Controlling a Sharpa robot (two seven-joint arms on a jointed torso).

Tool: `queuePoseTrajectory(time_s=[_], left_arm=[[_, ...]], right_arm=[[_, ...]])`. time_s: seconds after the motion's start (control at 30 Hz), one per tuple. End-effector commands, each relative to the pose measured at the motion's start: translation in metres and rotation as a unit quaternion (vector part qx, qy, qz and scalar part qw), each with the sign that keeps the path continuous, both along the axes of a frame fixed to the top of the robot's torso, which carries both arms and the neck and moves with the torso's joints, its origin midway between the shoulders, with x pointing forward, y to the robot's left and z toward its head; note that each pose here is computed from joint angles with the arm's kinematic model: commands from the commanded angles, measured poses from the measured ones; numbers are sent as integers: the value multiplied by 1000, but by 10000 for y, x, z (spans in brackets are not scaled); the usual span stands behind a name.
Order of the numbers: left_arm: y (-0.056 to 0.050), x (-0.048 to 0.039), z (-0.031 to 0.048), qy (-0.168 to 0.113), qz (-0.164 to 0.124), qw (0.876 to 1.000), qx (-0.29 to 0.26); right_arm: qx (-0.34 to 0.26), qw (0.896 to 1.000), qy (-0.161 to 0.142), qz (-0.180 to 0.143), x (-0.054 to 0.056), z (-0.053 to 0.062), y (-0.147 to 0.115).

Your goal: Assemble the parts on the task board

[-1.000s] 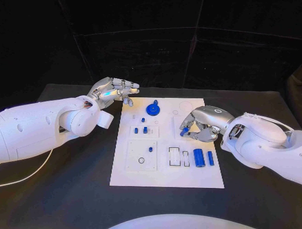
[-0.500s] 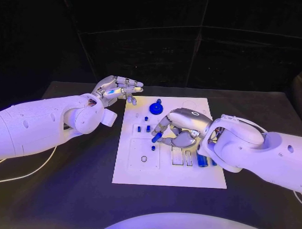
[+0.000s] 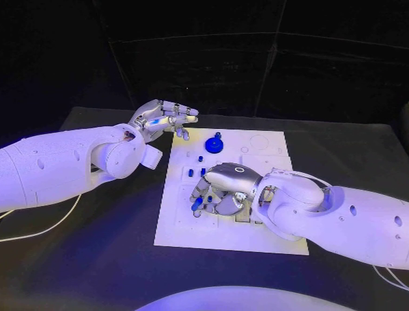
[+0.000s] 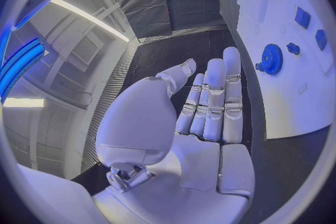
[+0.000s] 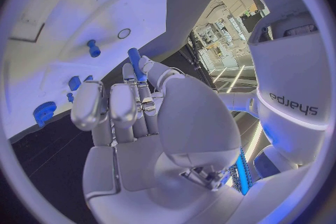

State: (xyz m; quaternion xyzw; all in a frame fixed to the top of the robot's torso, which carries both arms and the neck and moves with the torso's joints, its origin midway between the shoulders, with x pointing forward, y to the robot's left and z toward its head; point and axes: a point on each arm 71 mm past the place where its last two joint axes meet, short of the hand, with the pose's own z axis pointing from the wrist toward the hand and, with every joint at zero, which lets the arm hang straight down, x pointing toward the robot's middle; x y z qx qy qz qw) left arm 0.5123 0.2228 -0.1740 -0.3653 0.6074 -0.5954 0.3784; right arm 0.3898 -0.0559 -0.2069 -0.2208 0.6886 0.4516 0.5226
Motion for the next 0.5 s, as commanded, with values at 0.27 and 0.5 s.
queuePoseTrajectory(time_s=[0.27, 0.5], left_arm=[[-18, -3, 19, -3, -5, 1000, -5], [-18, -1, 18, -3, -5, 1000, -5]], right_arm=[[-68, 997, -22, -4, -7, -95, 80], [-82, 996, -29, -3, -23, -107, 109]])
